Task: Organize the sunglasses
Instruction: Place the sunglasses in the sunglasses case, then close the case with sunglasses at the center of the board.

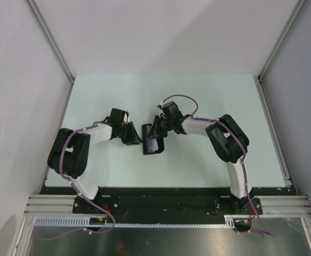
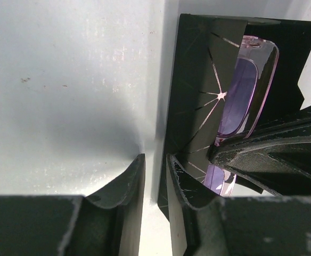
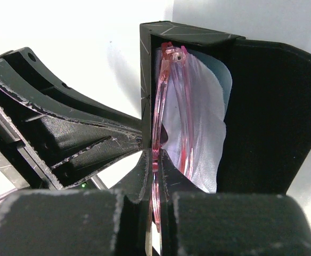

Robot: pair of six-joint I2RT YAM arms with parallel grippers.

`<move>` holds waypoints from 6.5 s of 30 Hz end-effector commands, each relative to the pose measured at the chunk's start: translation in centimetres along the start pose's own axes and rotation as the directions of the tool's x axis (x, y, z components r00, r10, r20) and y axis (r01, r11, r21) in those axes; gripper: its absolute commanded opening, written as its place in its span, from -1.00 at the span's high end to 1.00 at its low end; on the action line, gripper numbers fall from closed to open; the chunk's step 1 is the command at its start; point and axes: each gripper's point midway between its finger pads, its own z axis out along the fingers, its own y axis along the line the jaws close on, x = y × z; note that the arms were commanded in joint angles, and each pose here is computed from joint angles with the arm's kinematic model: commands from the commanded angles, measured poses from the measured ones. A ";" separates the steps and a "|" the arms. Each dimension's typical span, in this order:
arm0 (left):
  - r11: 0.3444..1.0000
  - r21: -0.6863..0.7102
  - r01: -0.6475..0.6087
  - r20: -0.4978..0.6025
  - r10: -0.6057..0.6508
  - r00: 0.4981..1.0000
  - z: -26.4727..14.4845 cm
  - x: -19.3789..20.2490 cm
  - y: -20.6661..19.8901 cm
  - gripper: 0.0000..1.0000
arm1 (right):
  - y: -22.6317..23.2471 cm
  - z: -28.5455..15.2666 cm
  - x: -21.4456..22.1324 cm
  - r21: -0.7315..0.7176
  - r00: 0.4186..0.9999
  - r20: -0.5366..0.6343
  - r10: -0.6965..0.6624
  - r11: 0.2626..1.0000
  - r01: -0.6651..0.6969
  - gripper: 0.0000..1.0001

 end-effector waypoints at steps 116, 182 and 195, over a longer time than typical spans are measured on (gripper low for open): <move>0.997 0.078 -0.013 0.004 0.013 1.000 0.2 -0.8 -2.3 0.57 | -0.1 -1.4 -1.1 0.015 0.994 0.098 -0.041 0.999 0.040 0.28; 0.997 0.078 -0.019 -0.007 0.019 1.000 0.6 -0.8 -2.2 0.53 | -2.1 -4.3 -2.6 0.261 0.990 0.114 -0.078 0.964 0.046 0.06; 0.995 0.100 -0.029 -0.011 0.030 0.999 0.5 -0.8 -2.7 0.53 | -1.5 -2.9 -1.2 0.224 0.993 0.065 -0.103 0.971 0.086 0.04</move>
